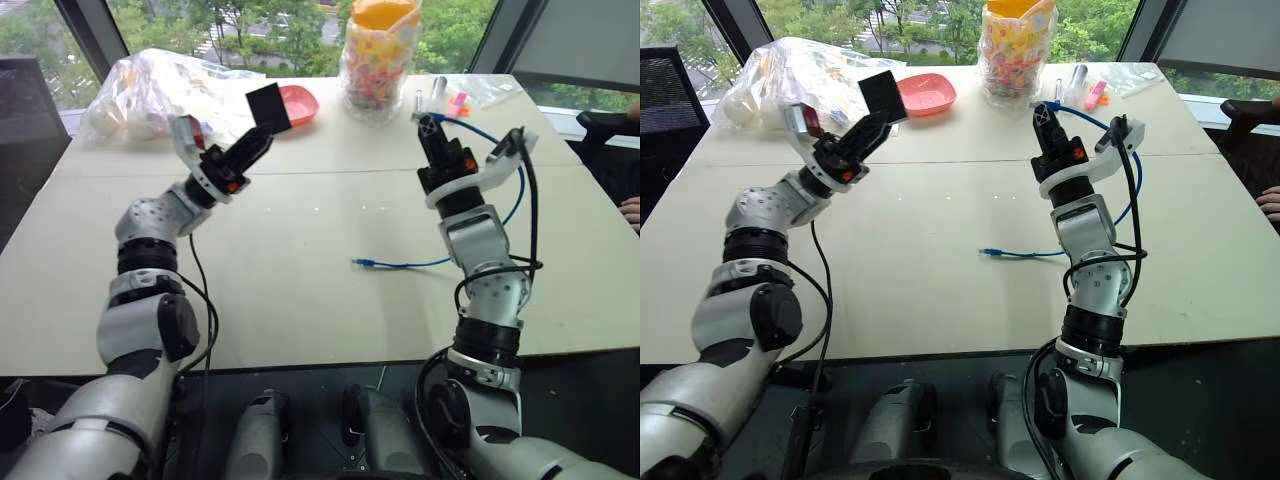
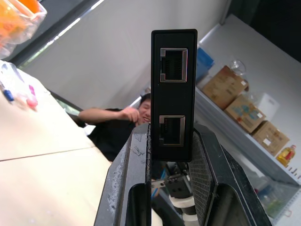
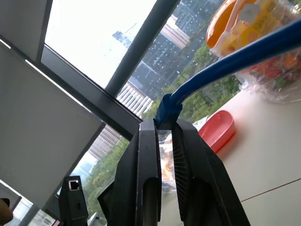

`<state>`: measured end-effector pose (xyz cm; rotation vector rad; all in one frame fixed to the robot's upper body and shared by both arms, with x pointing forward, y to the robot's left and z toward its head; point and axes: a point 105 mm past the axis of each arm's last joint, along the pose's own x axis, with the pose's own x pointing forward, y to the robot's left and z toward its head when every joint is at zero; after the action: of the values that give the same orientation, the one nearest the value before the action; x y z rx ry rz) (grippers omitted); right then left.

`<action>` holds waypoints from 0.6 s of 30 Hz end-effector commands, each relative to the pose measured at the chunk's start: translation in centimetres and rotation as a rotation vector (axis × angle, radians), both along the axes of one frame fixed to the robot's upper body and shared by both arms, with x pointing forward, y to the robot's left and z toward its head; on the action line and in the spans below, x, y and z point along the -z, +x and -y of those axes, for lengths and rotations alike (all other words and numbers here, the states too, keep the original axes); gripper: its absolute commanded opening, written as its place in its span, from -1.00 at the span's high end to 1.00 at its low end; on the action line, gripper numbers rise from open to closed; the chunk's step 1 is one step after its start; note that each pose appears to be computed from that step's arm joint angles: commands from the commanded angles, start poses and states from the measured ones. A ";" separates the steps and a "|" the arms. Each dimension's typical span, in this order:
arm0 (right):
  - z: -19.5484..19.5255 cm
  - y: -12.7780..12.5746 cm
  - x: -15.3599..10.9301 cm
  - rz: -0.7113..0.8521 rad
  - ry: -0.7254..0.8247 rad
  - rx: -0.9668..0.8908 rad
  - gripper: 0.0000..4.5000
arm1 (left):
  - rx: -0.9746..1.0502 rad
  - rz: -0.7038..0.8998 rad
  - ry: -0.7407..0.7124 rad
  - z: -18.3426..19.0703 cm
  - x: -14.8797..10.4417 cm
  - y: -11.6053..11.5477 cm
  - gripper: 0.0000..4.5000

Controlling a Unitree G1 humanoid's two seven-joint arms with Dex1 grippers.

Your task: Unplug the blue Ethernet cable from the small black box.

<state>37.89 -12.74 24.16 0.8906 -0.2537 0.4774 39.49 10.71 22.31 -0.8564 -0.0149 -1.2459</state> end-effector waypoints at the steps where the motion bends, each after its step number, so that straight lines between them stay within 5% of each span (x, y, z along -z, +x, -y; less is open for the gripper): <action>1: 1.5 1.6 1.3 -0.087 -0.193 0.069 0.94 | -0.105 0.123 0.231 1.1 0.9 0.4 0.76; 9: 6.8 4.6 6.7 -0.375 -0.491 0.176 0.94 | -0.172 0.273 0.435 3.0 3.0 -0.4 0.76; 13: 7.6 5.2 7.7 -0.398 -0.558 0.178 0.28 | -0.178 0.294 0.486 4.1 4.4 -1.0 0.76; 18: 5.6 4.0 8.7 -0.389 -0.661 0.049 -0.82 | -0.218 0.271 0.527 4.7 5.6 -0.4 0.76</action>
<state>42.42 -19.43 13.91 0.3464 0.2626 0.2212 38.69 6.13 15.74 -0.2561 0.0495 -1.0991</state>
